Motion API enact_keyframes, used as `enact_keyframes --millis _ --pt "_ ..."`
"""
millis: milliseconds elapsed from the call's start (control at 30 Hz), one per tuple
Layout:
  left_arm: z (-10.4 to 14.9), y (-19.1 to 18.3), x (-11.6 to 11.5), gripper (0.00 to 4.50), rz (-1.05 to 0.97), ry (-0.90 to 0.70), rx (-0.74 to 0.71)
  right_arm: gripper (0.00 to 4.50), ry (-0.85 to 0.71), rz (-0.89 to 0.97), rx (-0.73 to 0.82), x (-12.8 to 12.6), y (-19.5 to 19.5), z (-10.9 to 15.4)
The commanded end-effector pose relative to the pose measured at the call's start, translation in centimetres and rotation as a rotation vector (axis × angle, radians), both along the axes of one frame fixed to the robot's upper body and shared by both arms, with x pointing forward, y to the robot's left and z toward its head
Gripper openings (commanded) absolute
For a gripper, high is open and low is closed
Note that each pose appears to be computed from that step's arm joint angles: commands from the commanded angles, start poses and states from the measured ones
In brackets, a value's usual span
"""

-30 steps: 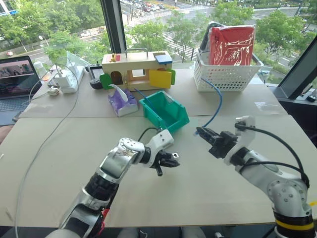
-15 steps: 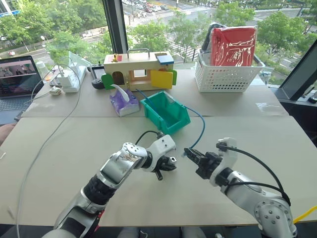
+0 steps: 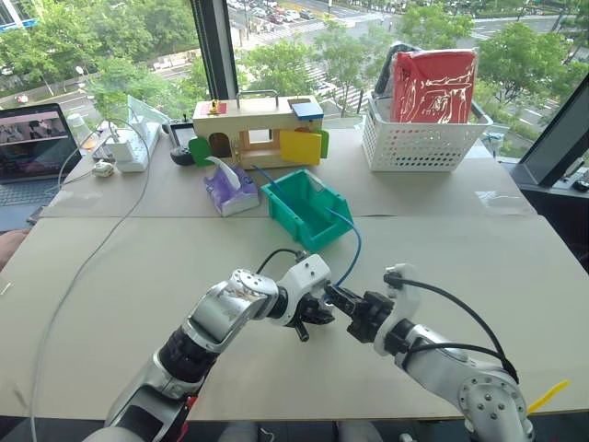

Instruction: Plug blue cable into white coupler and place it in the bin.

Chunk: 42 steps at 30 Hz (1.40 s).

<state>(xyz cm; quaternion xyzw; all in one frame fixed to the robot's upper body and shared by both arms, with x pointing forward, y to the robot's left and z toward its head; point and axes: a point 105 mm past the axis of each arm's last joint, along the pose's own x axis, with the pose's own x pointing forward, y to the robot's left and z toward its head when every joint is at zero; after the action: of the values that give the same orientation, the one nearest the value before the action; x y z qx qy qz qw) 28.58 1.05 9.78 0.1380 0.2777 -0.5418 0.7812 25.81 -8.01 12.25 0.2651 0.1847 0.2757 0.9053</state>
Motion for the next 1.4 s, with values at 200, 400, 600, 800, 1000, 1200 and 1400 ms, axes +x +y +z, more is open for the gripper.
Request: enact_keyframes --millis 200,400,600,800,1000,1200,1400 --pt "0.0 0.0 -0.5 0.66 0.015 0.009 -0.016 0.00 -0.015 -0.053 0.136 0.5 -0.7 1.1" --pt "0.0 0.1 -0.5 0.66 0.019 0.016 -0.019 0.00 -0.035 -0.071 0.199 0.7 -0.9 1.9" --pt "-0.1 0.1 -0.5 0.66 0.022 0.017 -0.020 0.00 -0.015 -0.067 0.157 0.5 -1.0 1.0" --pt "-0.1 0.0 -0.6 0.66 0.025 0.033 -0.038 0.00 0.011 -0.042 0.117 -0.1 -0.9 0.0" --pt "-0.1 -0.1 -0.7 0.66 0.025 0.029 -0.039 0.00 0.020 -0.020 0.076 -0.2 -0.7 -0.3" --pt "-0.1 -0.4 -0.8 0.66 -0.017 0.009 -0.002 0.00 0.003 0.074 -0.036 -0.2 0.5 -0.5" --pt "-0.1 -0.3 -0.8 0.66 -0.025 0.013 0.012 0.00 -0.022 0.123 -0.173 -0.6 0.7 -0.8"
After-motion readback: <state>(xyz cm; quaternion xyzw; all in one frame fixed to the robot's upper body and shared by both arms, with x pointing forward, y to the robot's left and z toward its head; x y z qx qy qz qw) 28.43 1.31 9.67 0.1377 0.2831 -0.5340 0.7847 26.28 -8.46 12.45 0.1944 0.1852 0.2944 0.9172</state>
